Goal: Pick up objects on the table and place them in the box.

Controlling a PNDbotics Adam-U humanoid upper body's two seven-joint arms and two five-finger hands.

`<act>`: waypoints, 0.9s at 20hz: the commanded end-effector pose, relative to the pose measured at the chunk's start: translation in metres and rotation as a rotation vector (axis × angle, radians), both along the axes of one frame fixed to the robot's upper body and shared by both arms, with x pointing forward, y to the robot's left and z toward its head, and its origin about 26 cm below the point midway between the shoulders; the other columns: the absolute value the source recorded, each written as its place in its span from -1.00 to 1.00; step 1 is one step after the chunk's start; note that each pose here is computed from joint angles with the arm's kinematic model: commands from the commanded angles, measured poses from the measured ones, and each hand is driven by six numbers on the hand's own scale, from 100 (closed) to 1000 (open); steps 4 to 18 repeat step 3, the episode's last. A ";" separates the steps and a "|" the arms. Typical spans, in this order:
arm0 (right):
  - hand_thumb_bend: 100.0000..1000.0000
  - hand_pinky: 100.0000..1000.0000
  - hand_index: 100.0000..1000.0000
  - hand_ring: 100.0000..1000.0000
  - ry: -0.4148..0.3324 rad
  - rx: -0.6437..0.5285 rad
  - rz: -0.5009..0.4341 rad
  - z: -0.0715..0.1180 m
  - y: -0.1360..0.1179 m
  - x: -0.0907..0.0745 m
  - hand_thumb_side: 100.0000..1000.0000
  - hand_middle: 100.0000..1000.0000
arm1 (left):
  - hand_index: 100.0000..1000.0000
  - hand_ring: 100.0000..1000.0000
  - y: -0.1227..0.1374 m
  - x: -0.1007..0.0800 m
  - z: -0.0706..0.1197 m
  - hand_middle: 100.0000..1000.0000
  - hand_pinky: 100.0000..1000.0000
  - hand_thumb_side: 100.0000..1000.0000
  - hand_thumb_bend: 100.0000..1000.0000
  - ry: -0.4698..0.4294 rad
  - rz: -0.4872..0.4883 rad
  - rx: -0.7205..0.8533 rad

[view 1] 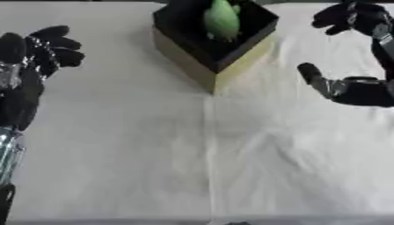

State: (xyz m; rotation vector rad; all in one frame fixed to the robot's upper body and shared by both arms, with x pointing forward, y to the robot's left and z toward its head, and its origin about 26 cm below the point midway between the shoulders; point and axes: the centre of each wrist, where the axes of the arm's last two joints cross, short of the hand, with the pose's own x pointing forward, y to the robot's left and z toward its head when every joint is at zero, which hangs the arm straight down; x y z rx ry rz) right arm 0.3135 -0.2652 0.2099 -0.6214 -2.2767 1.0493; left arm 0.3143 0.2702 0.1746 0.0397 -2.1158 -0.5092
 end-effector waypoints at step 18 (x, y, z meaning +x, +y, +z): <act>-0.52 0.30 0.47 0.46 -0.004 0.020 -0.007 -0.001 -0.003 0.000 -0.50 0.42 | 0.69 0.35 0.002 -0.002 0.006 0.28 0.46 1.00 0.20 -0.023 0.010 -0.001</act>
